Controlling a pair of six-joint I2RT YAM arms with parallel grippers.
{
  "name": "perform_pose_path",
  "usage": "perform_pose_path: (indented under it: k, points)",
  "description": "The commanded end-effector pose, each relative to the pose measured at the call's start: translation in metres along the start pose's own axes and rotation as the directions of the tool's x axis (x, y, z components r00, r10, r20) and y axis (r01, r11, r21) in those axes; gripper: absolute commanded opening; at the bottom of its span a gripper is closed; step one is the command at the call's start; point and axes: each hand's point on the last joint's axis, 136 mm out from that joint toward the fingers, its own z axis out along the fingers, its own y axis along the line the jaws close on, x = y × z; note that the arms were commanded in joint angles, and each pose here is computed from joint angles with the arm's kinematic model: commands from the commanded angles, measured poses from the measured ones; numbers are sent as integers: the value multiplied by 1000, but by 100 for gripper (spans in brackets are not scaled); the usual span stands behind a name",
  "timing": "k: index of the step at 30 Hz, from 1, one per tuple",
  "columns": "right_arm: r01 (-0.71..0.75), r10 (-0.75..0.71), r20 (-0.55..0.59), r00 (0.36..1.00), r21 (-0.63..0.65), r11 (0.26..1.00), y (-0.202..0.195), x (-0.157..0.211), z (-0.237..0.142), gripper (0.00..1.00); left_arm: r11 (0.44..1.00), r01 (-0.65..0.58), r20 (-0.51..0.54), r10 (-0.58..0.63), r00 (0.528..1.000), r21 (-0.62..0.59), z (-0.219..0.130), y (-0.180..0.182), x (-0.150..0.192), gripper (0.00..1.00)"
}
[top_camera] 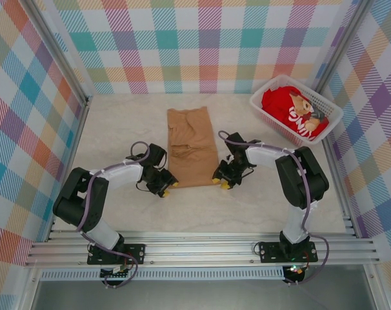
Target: Fold and stack the t-shirts
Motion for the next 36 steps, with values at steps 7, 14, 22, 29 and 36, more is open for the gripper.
perform_pose_path:
  k: [7,14,22,29,36]
  points:
    - [45,-45,20,999,25,999,10,-14,-5,30,995,-68,89,62,994,66,7,-43,-30,20]
    - [43,-43,1,999,46,998,4,-13,0,24,992,-100,121,90,989,74,-2,-53,-35,10]
    - [46,-49,30,998,89,995,-1,-13,-8,27,991,-121,128,112,985,62,-12,-51,-31,0]
    - [68,-81,101,992,126,990,-3,-14,-29,38,990,-128,121,120,985,52,-17,-45,-27,0]
    - [62,-69,62,996,115,991,0,-20,-9,30,990,-128,106,121,987,54,-15,-44,-24,0]
